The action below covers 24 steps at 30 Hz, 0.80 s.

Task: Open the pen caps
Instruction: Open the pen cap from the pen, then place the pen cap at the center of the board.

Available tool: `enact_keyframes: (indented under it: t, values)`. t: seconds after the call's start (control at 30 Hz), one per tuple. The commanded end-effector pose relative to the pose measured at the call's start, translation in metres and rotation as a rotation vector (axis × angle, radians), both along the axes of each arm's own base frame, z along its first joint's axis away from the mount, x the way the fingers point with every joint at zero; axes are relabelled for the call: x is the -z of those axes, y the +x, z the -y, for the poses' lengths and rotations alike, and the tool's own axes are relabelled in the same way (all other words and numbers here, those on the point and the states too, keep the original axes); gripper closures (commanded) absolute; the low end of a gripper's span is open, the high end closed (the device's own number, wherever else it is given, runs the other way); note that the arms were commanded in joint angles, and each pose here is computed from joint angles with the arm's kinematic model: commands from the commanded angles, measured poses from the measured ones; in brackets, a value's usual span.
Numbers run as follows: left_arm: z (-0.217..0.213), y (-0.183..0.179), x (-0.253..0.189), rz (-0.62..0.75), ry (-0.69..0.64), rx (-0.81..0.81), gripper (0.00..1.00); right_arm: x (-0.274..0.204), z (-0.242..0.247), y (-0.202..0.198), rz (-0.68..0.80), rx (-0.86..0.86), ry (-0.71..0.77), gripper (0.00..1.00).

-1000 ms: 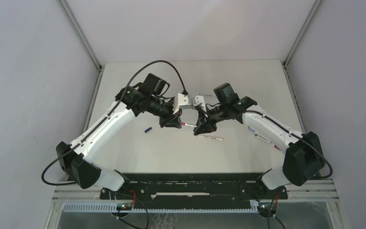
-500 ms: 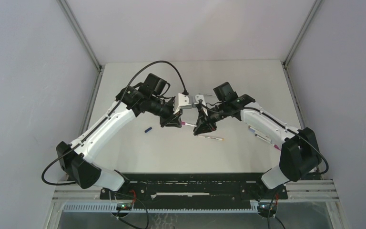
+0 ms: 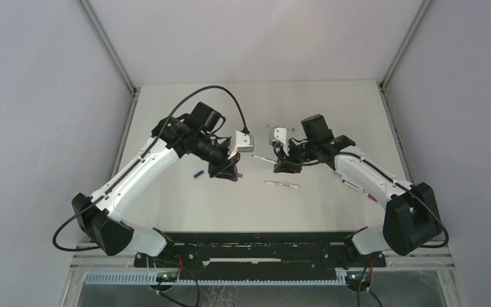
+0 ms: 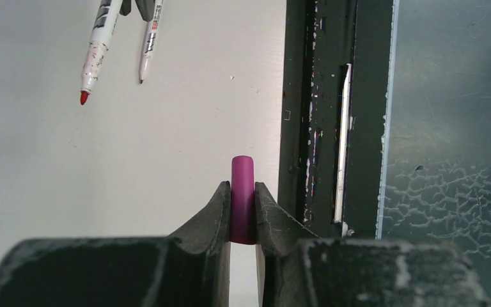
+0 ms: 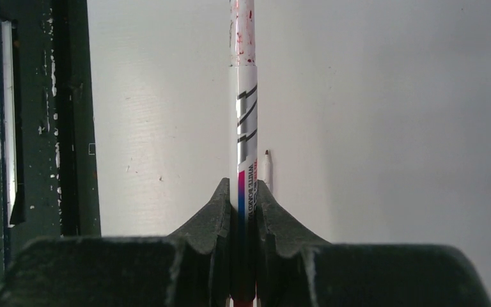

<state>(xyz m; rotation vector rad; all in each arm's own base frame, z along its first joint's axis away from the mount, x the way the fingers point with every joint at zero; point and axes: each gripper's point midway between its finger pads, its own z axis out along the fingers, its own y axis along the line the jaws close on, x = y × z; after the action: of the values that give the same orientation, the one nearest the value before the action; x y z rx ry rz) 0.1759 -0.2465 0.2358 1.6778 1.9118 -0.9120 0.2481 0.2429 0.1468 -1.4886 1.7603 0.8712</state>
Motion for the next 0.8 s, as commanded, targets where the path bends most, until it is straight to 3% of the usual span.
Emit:
enact_keyframes:
  t: [0.0,0.17,0.4,0.77]
  values:
    - [0.001,-0.005,-0.026,0.046,-0.056,0.003,1.0,-0.005,-0.001,0.012,0.062,0.01,0.001,1.0]
    - [-0.01,0.012,-0.027,0.111,-0.047,-0.077,1.0,-0.005,0.001,0.016,0.051,0.03,0.001,1.0]
    - [-0.053,0.066,-0.015,0.163,-0.051,-0.323,1.0,-0.007,0.005,0.021,0.047,0.052,0.01,1.0]
    - [-0.118,0.128,0.092,0.157,0.183,-0.644,1.0,-0.006,0.005,0.023,0.041,0.065,0.007,1.0]
